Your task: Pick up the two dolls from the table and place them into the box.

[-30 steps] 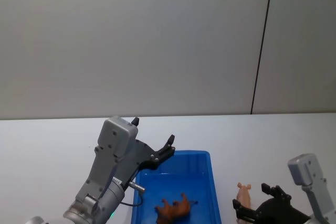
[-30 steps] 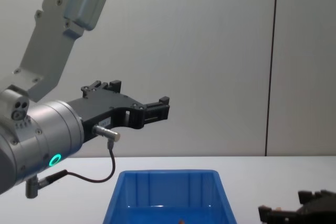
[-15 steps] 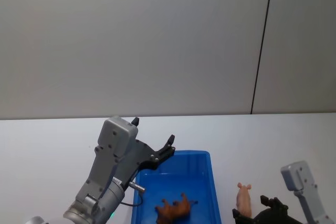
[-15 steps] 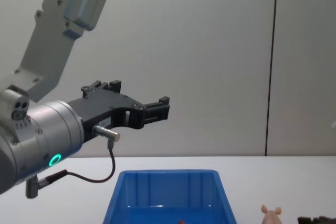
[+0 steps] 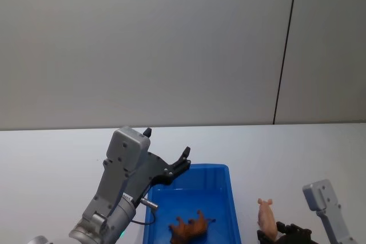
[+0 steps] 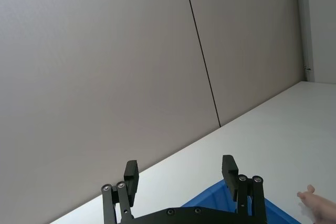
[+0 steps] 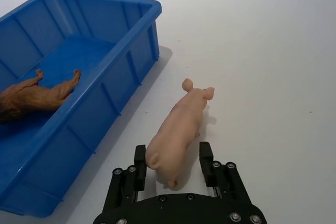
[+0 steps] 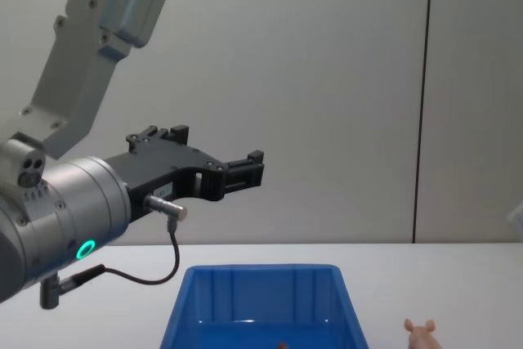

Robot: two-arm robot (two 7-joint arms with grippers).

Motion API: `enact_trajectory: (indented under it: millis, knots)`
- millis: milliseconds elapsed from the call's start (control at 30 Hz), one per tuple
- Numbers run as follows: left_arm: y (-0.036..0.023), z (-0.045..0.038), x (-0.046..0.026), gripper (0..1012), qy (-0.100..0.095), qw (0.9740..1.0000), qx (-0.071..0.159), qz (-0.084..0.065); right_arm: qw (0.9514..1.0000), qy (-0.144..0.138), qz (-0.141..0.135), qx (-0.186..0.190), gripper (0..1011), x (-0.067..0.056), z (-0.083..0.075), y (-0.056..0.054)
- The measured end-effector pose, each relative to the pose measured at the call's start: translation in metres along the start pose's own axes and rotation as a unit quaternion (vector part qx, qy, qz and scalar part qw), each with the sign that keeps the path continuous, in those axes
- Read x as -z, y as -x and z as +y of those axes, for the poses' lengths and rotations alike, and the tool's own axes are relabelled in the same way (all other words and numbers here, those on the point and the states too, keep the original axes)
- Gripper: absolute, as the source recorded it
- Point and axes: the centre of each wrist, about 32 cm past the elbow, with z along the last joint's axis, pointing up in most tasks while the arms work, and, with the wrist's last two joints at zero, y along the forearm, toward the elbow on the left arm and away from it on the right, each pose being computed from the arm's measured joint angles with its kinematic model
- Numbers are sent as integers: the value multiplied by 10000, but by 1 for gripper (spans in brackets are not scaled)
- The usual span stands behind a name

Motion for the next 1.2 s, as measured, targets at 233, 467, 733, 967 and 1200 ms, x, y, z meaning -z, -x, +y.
enact_trajectory:
  millis: [233,467,733,967,1200]
  knots:
    - [0,0,0,1001,0,10000,0,0,10000,2,17,38,397,6,10,-4]
    - [0,0,0,1001,0,10000,1,0,9998,-130,-86,141,373,-19,-7,-1]
    - [0,0,0,1001,0,10000,0,0,9982,-427,-344,240,373,-104,-56,26]
    - [0,0,0,1001,0,10000,0,0,9955,-737,-588,125,373,-243,-110,67]
    - [0,0,0,1001,0,10000,0,0,9924,-947,-759,-194,373,-390,-138,128]
